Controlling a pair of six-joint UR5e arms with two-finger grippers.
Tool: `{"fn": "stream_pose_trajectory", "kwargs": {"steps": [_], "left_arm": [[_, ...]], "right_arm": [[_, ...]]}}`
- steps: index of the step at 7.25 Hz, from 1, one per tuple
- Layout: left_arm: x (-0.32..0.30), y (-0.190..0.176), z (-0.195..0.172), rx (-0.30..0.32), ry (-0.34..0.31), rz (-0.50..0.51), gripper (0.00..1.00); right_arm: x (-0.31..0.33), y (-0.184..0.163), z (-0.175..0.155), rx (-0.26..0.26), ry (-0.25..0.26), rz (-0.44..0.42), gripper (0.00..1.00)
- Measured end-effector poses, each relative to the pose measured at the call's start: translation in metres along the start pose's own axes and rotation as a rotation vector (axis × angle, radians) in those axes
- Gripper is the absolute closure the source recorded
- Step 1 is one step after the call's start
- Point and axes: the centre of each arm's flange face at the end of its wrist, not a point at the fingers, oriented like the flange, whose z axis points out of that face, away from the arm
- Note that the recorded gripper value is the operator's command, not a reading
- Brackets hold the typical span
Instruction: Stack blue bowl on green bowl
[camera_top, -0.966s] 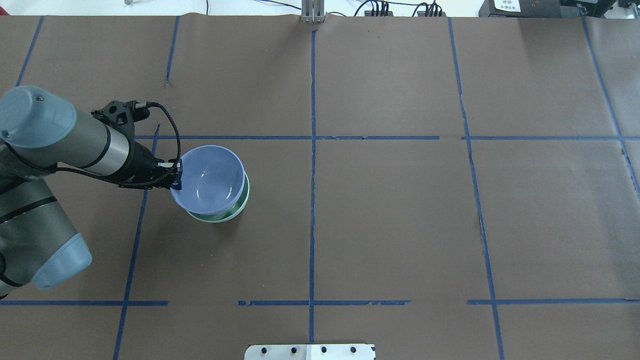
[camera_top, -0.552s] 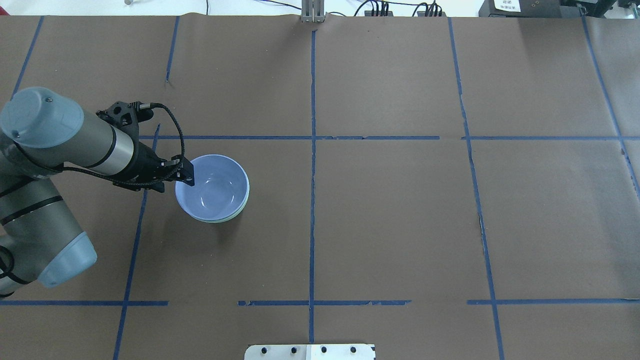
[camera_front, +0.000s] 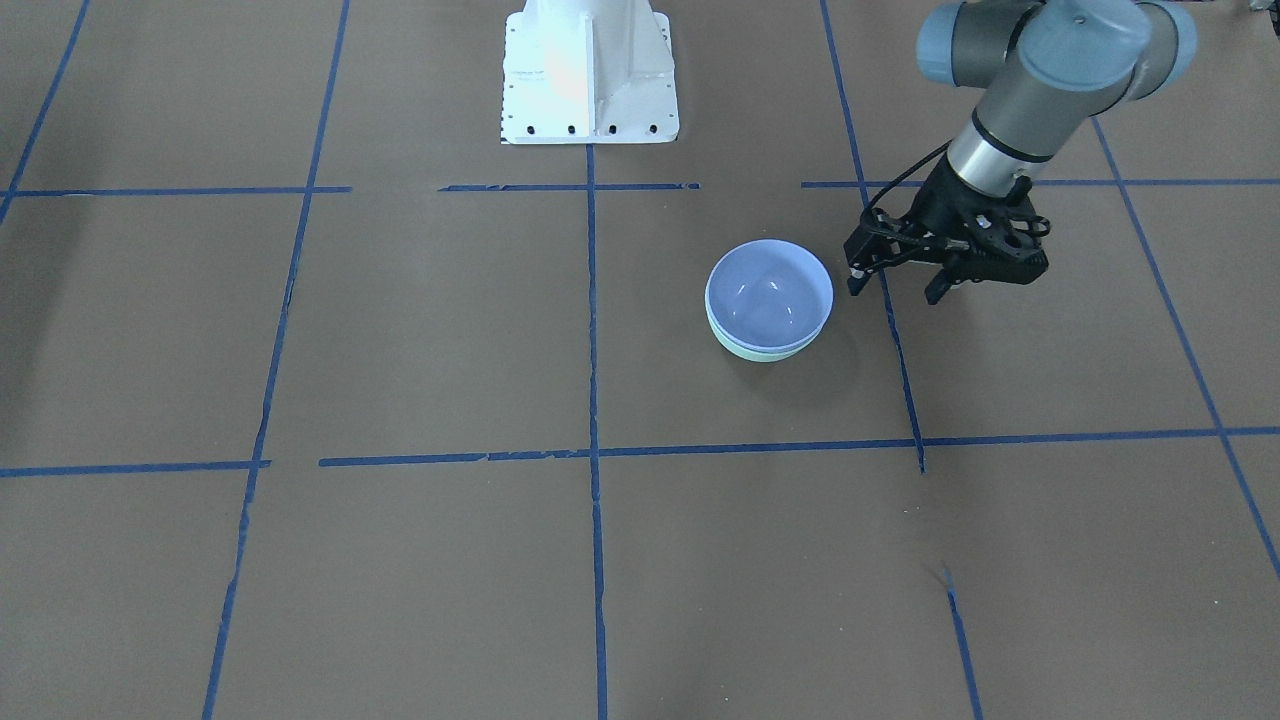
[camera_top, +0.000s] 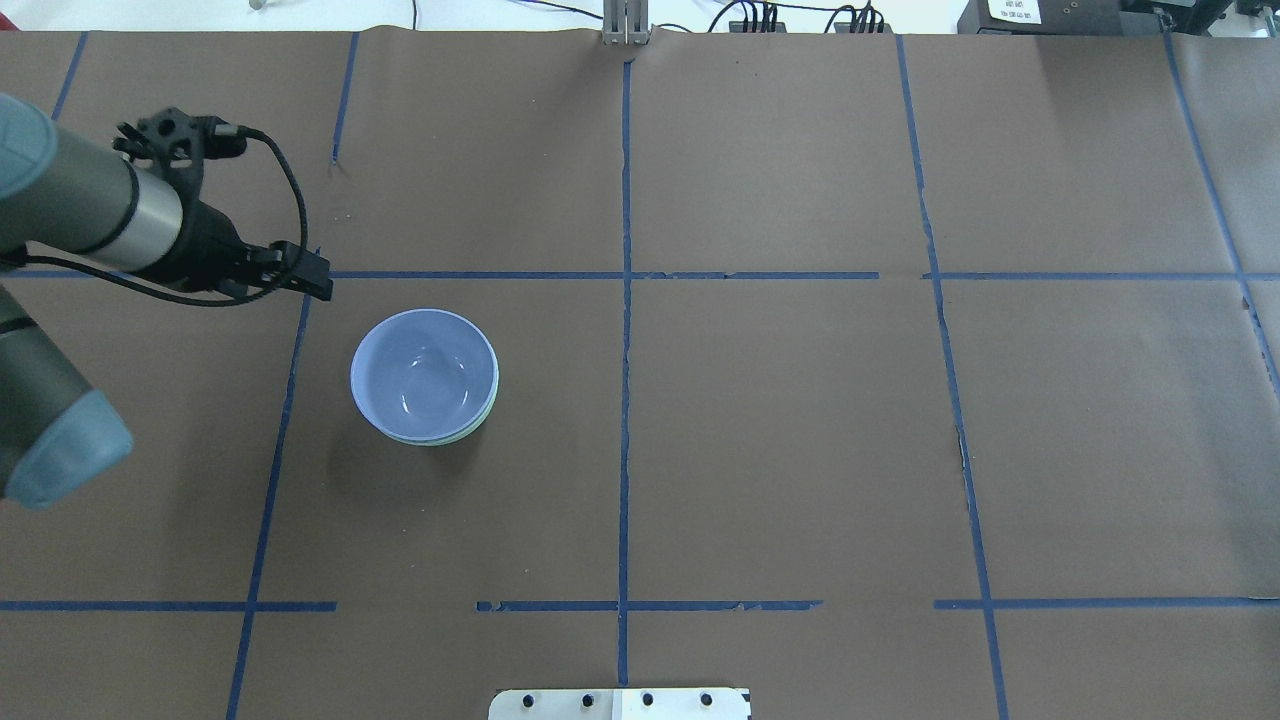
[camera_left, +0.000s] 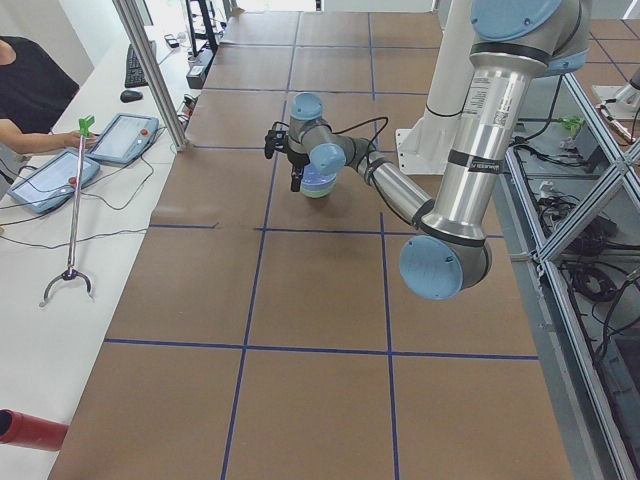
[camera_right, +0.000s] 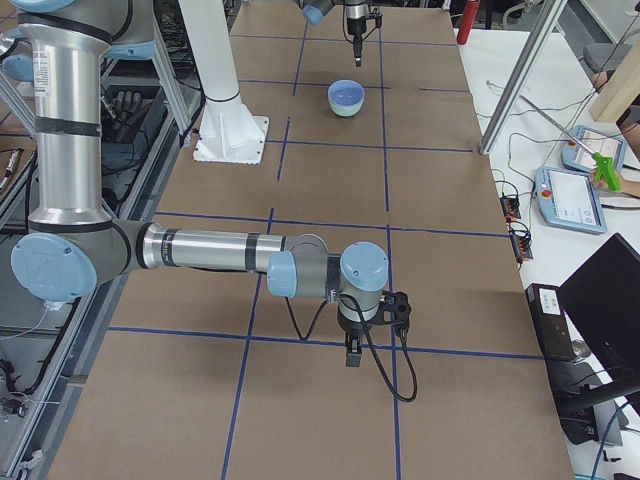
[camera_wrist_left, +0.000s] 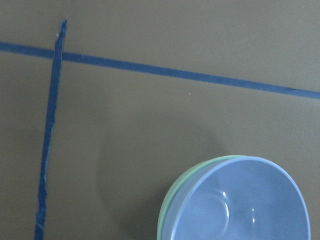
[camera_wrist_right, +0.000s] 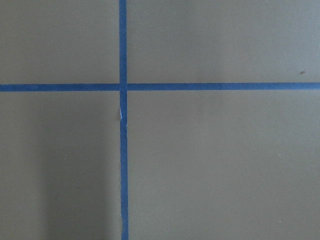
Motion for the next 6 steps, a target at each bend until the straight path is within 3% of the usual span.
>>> {"fn": "stream_pose_trajectory", "kwargs": {"steps": [2, 3, 5, 6], "left_arm": [[-0.070, -0.029, -0.048, 0.032, -0.094, 0.236, 0.00], [-0.121, -0.035, -0.070, 0.010, -0.120, 0.340, 0.00], [-0.236, -0.029, -0.094, -0.048, -0.149, 0.403, 0.00], [-0.295, -0.022, -0.100, -0.071, -0.158, 0.349, 0.00]], "right_arm": [[0.000, 0.000, 0.000, 0.000, 0.000, 0.000, 0.00], [0.000, 0.000, 0.000, 0.000, 0.000, 0.000, 0.00], [0.000, 0.000, 0.000, 0.000, 0.000, 0.000, 0.00], [0.000, 0.000, 0.000, 0.000, 0.000, 0.000, 0.00]]}}
